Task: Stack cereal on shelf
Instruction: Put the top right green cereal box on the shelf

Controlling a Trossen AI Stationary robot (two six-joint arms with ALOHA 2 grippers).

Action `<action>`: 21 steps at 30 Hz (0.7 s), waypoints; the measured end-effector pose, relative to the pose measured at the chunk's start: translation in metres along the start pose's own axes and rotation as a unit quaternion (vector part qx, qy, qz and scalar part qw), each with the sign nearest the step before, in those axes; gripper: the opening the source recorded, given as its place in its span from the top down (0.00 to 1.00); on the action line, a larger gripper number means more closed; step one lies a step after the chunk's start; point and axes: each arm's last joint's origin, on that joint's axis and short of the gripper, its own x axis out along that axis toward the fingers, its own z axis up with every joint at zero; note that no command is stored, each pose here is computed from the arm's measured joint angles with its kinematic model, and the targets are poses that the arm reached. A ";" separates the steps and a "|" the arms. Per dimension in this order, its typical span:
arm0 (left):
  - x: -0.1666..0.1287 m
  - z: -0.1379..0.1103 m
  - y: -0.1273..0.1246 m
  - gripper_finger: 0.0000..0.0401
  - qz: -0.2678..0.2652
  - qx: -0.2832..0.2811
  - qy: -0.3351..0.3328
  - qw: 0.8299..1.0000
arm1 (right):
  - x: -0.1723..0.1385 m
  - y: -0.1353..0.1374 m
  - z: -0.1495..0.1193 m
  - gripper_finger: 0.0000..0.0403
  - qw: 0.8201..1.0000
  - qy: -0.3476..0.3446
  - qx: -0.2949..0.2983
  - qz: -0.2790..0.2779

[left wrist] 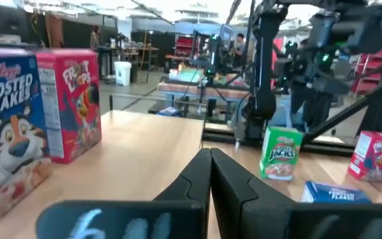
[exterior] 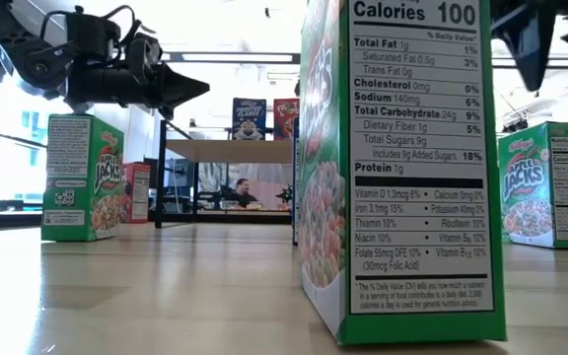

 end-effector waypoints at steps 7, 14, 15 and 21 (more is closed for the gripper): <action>0.000 0.001 0.000 1.00 0.005 0.002 -0.005 1.000 | 0.028 -0.003 0.007 0.28 1.000 -0.001 0.025 0.009; 0.001 0.014 0.005 1.00 0.018 0.000 -0.038 0.999 | 0.042 -0.004 0.012 0.27 0.999 -0.003 0.033 0.000; 0.002 0.016 0.006 1.00 0.019 -0.002 -0.041 0.999 | 0.044 -0.003 0.013 0.27 0.999 -0.002 0.035 0.006; 0.004 0.027 0.012 1.00 0.005 -0.003 -0.042 0.999 | 0.053 -0.001 0.014 0.32 0.999 -0.014 0.043 0.020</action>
